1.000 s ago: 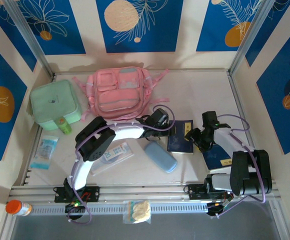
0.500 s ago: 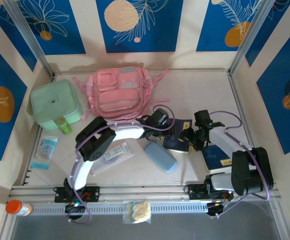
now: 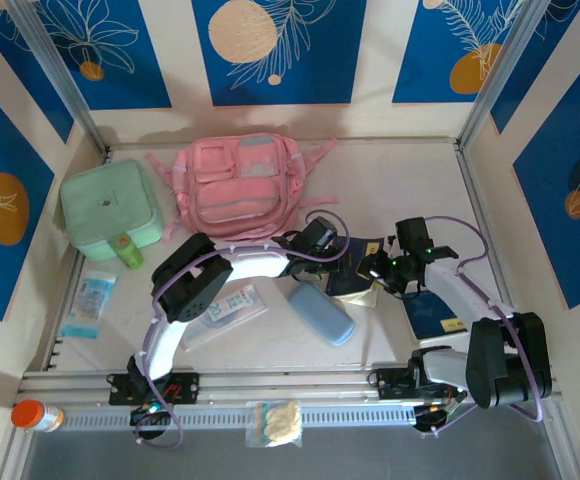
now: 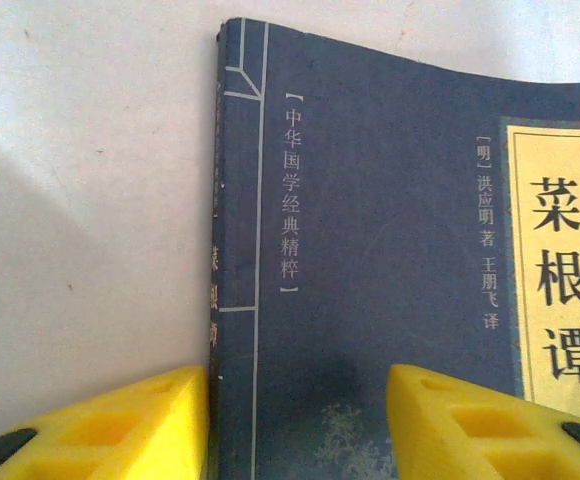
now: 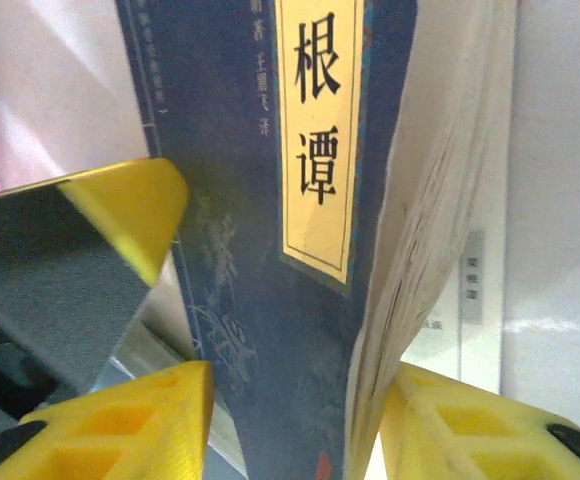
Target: Pack the student bag
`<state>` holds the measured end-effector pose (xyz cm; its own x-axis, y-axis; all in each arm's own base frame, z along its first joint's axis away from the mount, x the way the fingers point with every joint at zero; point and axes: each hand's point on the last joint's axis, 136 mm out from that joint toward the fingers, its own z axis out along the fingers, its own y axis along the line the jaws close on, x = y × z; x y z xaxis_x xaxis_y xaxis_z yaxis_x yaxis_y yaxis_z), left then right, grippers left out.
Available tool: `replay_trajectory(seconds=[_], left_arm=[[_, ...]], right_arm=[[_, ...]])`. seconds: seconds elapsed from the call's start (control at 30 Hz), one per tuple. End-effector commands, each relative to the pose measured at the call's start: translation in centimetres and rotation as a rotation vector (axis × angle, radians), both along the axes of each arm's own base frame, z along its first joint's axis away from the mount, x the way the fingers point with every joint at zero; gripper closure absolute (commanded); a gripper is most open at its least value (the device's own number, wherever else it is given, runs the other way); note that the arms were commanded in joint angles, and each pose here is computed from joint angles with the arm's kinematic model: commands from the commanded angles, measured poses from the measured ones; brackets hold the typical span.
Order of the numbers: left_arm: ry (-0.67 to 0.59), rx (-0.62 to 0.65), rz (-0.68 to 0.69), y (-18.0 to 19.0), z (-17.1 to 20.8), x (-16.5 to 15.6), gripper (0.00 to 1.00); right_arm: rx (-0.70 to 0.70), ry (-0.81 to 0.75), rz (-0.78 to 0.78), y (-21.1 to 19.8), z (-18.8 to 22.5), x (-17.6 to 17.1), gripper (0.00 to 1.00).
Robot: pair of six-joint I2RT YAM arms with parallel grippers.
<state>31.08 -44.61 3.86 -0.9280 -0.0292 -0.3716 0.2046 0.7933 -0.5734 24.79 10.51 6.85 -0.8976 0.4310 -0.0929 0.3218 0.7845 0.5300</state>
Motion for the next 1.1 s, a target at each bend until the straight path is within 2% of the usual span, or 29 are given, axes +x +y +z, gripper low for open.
replay_trajectory(seconds=[0.0, 0.13, 0.3, 0.53, 0.7, 0.87, 1.0, 1.07], left_arm=[[0.025, 0.018, -0.012, -0.3, -1.2, -0.5, 0.5], [0.014, 0.026, -0.017, -0.3, -1.0, -0.4, 0.5], [0.009, 0.029, -0.018, -0.3, -0.9, -0.3, 0.5], [0.0, 0.015, -0.015, -0.2, 0.2, 0.2, 0.48], [-0.041, -0.111, 0.035, 1.5, 5.0, 1.7, 0.39], [-0.07, -0.258, 0.084, 5.0, 10.2, 3.0, 0.31], [-0.033, -0.379, 0.102, 7.9, 14.0, 3.0, 0.26], [-0.053, -0.446, 0.124, 9.1, 15.9, 3.0, 0.24]], right_arm=[[0.098, -0.041, 0.048, 1.4, 1.0, 0.0, 0.6], [0.081, -0.041, 0.045, 1.1, 1.2, -0.2, 0.7], [0.068, -0.025, 0.023, 0.5, 1.2, -0.5, 0.77], [0.12, -0.06, 0.025, 1.0, 2.7, -0.4, 0.94], [0.182, -0.135, 0.036, 1.6, 5.9, 0.1, 0.98], [0.255, -0.251, 0.07, 2.5, 10.3, 1.0, 1.0], [0.335, -0.349, 0.119, 3.6, 14.2, 1.6, 1.0], [0.373, -0.387, 0.145, 4.2, 15.8, 1.8, 1.0]])
